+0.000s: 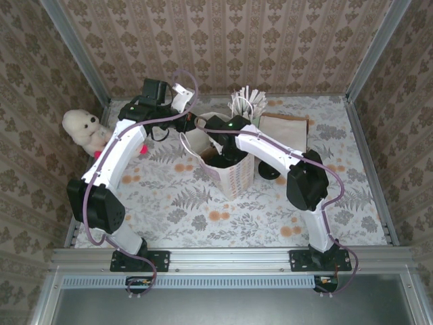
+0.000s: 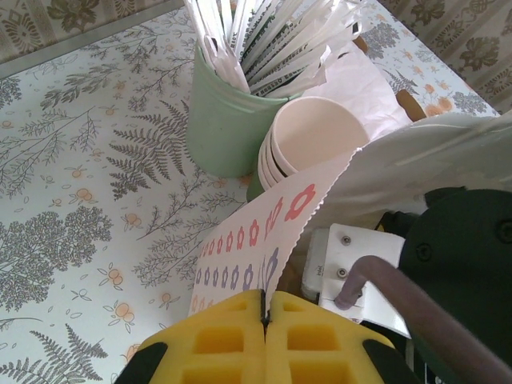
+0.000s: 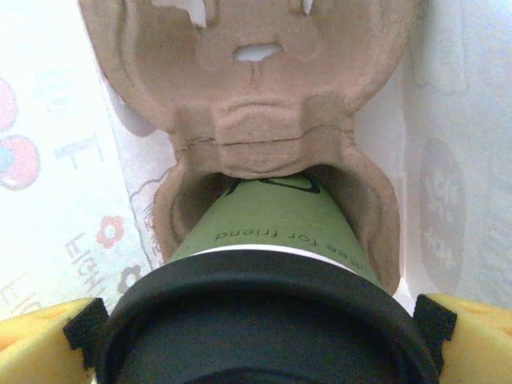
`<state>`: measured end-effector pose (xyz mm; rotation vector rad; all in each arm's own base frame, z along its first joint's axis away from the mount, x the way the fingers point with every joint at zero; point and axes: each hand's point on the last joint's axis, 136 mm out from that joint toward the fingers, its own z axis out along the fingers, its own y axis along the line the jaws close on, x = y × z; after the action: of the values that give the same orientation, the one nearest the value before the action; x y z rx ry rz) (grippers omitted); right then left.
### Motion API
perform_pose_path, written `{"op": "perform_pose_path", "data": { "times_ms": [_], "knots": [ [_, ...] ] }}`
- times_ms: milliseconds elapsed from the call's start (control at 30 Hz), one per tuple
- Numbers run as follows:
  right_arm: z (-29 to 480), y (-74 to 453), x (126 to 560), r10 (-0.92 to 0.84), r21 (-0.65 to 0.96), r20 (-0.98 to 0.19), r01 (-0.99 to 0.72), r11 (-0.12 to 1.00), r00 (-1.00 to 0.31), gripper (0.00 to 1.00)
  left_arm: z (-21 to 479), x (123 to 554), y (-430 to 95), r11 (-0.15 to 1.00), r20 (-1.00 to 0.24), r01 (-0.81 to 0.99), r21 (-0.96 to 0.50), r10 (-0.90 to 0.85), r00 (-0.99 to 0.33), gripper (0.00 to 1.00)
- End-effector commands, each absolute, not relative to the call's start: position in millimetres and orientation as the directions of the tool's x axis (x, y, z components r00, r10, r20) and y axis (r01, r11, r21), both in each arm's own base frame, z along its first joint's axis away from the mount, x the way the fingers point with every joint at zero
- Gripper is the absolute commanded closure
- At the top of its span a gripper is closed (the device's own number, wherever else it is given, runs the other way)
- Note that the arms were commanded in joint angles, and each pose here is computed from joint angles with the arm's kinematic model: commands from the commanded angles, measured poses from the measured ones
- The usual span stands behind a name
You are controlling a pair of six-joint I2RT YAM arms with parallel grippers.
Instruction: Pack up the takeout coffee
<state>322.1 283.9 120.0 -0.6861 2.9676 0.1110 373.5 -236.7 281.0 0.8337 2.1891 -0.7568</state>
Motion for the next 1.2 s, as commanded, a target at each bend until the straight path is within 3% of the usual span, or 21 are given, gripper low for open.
{"op": "perform_pose_path", "data": {
  "times_ms": [0,400,700,967,1167],
  "knots": [
    [162.1,282.5,329.0,-0.436,0.031,-0.219,-0.453,0.891,-0.873,0.0,286.7,372.9,-237.0,0.633,-0.748,0.725,-0.271,0.335,-0.572,1.0],
    [229.8,298.0,354.8,-0.41,0.043,-0.542,-0.511,0.858,-0.734,0.0,283.4,374.1,-236.2,0.641,-0.741,0.717,-0.275,0.334,-0.583,1.0],
    [298.0,306.5,370.2,-0.306,0.019,-0.828,-0.569,0.822,-0.47,0.0,284.9,374.9,-236.2,0.644,-0.745,0.714,-0.274,0.328,-0.581,1.0],
    [330.4,299.0,363.1,-0.23,-0.002,-0.92,-0.584,0.812,-0.317,0.0,283.8,376.2,-235.7,0.648,-0.744,0.71,-0.273,0.326,-0.584,1.0],
    [342.9,273.2,348.2,-0.115,0.068,-0.938,-0.5,0.863,-0.326,0.0,287.6,380.5,-232.7,0.663,-0.753,0.704,-0.255,0.321,-0.575,1.0]
  ]
}}
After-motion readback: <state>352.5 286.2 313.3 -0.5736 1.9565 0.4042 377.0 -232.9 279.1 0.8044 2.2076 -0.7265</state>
